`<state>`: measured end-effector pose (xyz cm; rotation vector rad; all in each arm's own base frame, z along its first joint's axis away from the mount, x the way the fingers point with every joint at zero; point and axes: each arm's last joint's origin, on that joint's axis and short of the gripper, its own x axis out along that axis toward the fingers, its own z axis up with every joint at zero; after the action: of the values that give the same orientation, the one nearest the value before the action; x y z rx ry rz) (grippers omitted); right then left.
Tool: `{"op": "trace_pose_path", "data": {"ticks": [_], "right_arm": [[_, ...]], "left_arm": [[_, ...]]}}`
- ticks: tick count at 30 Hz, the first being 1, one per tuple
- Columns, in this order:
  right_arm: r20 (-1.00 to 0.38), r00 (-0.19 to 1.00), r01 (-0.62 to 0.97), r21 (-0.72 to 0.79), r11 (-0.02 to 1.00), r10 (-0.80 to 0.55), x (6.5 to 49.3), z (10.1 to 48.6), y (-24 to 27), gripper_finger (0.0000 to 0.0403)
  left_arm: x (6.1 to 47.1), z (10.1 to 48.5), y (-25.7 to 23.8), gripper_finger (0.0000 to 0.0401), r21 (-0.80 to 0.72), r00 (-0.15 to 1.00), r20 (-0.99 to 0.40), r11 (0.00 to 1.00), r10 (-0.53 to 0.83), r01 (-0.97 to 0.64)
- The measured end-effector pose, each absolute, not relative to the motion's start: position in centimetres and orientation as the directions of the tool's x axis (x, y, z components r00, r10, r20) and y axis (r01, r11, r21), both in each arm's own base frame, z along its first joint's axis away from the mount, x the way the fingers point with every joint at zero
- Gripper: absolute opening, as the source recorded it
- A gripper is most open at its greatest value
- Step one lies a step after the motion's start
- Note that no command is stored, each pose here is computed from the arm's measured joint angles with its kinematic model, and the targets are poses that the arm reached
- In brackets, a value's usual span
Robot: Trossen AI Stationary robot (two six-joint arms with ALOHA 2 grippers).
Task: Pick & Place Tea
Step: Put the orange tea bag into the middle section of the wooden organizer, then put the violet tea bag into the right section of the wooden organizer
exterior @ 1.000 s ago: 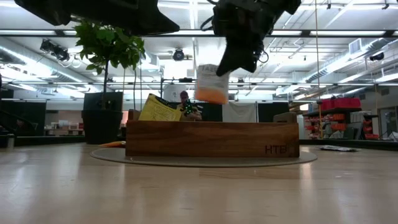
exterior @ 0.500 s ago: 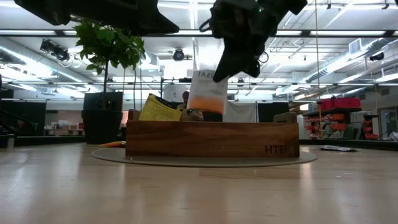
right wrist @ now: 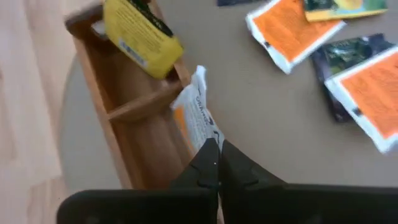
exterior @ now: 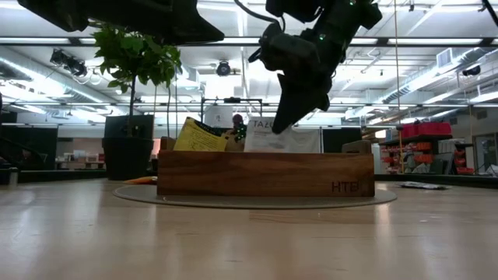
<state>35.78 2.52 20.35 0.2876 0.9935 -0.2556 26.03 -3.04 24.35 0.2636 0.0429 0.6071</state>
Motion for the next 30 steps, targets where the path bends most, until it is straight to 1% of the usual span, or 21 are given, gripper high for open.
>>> {"op": "trace_pose_path", "data": {"ticks": [9,12,16,25,30], "right_arm": [[-0.843,0.527,0.333,0.092,0.939,-0.104,35.79,20.45,2.41,0.0000],[-0.843,0.527,0.321,0.078,0.944,-0.109,35.80,20.45,2.30,0.0007],[-0.840,0.532,0.300,0.067,0.952,-0.109,35.85,20.48,2.30,0.0033],[-0.840,0.536,0.284,0.078,0.956,-0.091,35.89,20.50,2.36,0.0107],[-0.838,0.538,0.269,0.069,0.961,-0.090,35.86,20.58,2.36,0.0134]], "left_arm": [[26.03,24.36,-3.05,0.0103,0.256,0.822,0.038,0.789,0.568,-0.558],[26.03,24.35,-3.04,0.0103,0.256,0.822,0.038,0.789,0.569,-0.558],[26.03,24.35,-3.05,0.0103,0.254,0.822,0.037,0.790,0.568,-0.558],[26.03,24.34,-3.04,0.0103,0.238,0.822,0.037,0.794,0.569,-0.560],[26.03,24.33,-3.05,0.0103,0.238,0.822,0.037,0.794,0.568,-0.560]]}}
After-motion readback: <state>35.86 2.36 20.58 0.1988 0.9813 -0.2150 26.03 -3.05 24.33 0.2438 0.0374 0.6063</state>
